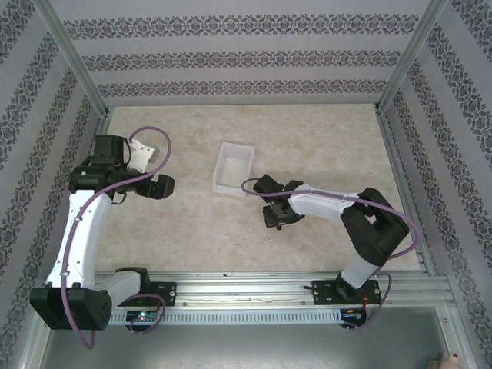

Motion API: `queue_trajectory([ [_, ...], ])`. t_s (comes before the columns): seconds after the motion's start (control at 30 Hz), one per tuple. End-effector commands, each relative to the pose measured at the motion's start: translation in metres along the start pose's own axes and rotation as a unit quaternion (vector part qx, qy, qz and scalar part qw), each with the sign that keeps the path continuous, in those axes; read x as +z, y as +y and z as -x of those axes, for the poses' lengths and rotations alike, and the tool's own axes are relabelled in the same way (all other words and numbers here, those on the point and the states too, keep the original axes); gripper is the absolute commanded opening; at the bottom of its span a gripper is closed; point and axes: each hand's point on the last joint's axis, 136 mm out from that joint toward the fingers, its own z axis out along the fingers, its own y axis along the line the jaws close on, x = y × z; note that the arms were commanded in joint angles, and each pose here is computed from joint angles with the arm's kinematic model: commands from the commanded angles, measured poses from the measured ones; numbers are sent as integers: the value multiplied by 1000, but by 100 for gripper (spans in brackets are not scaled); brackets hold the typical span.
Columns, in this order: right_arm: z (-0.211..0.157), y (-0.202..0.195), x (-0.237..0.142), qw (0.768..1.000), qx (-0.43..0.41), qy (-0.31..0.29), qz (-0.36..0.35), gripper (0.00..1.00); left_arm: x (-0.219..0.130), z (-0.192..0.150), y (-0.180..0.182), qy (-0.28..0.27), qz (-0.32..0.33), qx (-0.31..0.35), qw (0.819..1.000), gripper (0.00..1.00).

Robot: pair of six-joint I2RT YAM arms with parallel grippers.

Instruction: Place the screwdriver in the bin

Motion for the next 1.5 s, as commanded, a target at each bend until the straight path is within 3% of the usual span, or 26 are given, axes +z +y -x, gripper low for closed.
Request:
queue_trajectory([
  [0.0, -5, -1, 9, 1000, 6, 7, -8, 49, -4, 7, -1, -18, 0, 16, 1000, 99],
  [0.23, -13, -5, 10, 1000, 11, 10, -4, 42, -8, 11, -2, -22, 1, 20, 1000, 99],
  [0.37, -18, -7, 10, 1000, 17, 20, -8, 56, -10, 9, -3, -12, -1, 30, 999, 99],
  [0.5, -23, -9, 12, 999, 13, 28, -11, 57, -12, 6, -8, -2, -13, 34, 999, 99],
  [0.93, -26, -10, 12, 999, 35, 20, 7, 39, -17, 10, -12, -24, -17, 38, 999, 99],
  [1.07, -26, -12, 11, 999, 42, 18, 14, 30, -16, 7, -13, -14, -22, 33, 999, 99],
  [1.47, -21, -13, -7, 999, 34, 4, 30, 24, -15, -2, -16, -16, -23, 38, 999, 99],
])
